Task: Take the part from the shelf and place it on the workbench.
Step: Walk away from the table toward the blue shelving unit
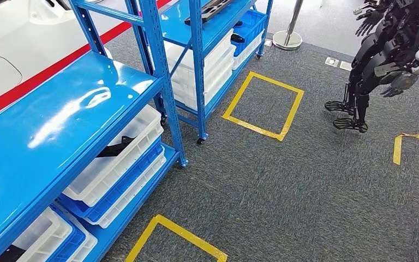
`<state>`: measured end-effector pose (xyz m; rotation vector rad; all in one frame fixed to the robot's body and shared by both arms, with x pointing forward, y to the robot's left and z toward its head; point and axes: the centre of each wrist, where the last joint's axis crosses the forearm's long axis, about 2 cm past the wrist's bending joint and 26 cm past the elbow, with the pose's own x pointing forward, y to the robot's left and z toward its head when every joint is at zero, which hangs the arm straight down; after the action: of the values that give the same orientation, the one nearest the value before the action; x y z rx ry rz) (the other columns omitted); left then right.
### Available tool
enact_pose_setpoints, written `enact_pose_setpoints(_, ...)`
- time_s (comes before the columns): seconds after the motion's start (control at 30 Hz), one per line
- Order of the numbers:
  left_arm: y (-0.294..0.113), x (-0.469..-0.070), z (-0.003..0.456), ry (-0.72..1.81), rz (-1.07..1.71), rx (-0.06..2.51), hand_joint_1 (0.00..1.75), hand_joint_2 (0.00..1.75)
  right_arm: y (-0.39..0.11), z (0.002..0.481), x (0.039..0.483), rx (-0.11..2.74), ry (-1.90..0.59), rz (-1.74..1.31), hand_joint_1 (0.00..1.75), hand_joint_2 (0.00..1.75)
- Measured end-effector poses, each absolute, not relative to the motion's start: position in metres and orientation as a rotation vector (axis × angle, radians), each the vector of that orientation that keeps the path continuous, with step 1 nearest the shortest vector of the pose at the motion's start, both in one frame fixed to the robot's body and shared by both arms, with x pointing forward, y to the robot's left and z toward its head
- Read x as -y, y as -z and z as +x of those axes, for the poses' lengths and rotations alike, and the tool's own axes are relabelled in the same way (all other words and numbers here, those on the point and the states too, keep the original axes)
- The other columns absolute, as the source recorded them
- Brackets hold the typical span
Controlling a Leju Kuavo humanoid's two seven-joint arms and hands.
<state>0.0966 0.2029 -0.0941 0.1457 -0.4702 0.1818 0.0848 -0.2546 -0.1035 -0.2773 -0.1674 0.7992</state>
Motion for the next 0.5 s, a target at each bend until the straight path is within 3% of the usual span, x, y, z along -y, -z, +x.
enact_pose_setpoints(0.5,0.0945,-0.2034,0.095,-0.184,0.146,0.454,0.0,0.0,0.104,0.0823,0.2551,0.163,-0.794,-0.28,0.0,0.0)
